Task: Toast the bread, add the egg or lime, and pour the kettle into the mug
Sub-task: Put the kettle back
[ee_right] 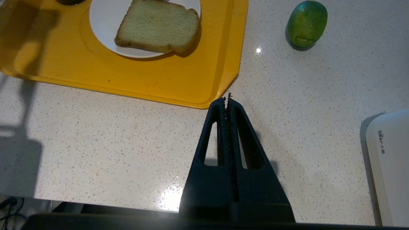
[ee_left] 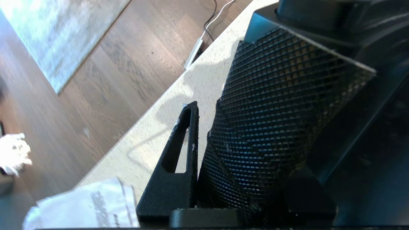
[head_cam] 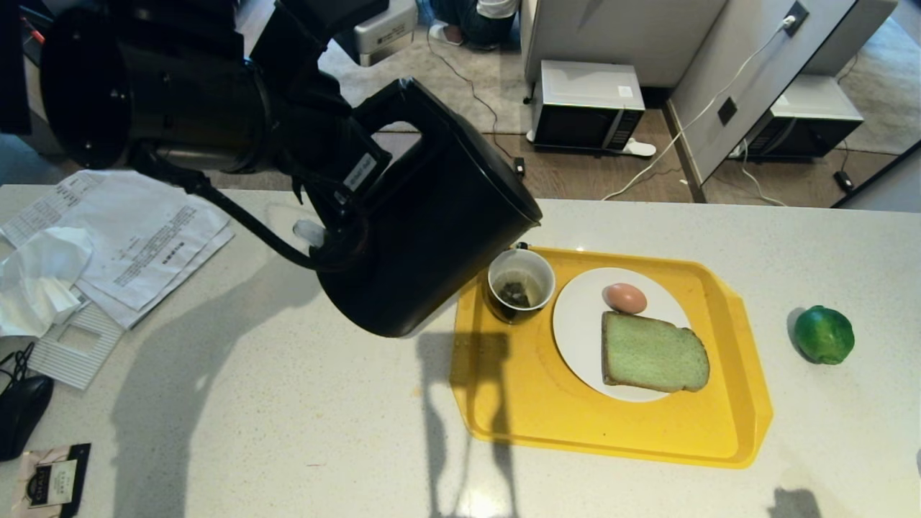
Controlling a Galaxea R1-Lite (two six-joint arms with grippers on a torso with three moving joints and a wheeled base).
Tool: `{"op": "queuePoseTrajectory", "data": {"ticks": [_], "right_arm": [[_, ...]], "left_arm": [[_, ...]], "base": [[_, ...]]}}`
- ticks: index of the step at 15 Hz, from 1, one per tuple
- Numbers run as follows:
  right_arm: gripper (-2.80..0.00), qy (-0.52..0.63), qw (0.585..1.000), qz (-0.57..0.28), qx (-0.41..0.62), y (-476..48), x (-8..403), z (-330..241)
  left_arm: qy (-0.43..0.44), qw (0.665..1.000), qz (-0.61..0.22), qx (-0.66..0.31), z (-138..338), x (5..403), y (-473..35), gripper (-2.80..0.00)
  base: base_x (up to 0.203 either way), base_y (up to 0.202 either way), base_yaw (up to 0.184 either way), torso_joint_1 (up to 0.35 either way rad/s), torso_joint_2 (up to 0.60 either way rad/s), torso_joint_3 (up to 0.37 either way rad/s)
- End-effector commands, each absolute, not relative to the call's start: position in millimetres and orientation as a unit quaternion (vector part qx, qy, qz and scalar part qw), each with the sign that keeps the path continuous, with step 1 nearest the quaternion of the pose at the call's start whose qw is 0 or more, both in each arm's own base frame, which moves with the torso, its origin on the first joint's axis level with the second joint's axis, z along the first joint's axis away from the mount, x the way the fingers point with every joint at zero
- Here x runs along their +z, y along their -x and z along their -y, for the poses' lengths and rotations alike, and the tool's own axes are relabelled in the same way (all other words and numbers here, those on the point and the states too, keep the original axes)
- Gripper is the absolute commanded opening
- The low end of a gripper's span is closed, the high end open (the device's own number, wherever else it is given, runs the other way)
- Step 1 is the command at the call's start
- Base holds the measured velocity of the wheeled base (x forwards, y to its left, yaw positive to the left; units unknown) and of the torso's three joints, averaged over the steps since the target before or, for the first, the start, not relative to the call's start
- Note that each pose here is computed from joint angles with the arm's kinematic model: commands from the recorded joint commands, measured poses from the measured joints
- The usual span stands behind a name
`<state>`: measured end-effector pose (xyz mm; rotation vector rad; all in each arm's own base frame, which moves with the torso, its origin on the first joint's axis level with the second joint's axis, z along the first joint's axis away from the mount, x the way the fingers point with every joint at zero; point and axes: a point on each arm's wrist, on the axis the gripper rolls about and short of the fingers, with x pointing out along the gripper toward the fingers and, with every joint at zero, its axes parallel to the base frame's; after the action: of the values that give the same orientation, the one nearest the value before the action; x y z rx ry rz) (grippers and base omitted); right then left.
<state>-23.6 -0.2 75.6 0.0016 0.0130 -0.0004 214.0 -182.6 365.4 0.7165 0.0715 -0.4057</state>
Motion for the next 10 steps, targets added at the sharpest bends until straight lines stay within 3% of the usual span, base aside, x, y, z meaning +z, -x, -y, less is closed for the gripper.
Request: {"op": "queuePoseTrajectory", "data": {"ticks": [1,7,10], "right_arm": [[-2.8,-0.001,1.0,-0.007,0.001,23.5,75.7,0.2],[-2.8,-0.001,1.0,-0.007,0.0,23.5,75.7,0.2],[-2.8,-0.001,1.0,-0.007,0.001,23.5,75.7,0.2]], "left_arm": [[-0.332,0.926,-0.026,-0.179,174.7,351.9,-216.3,-2.8],[-0.263,0.957,0.062,-0.101,161.3,306.5,-243.7,-2.8],[-0.257,0.961,0.062,-0.076,156.4,288.2,-264.6,-2.8]], "base": [[0.0,0.0,0.0,0.0,0.0,0.0],[0.0,0.0,0.0,0.0,0.0,0.0],[0.0,0.0,0.0,0.0,0.0,0.0]]}}
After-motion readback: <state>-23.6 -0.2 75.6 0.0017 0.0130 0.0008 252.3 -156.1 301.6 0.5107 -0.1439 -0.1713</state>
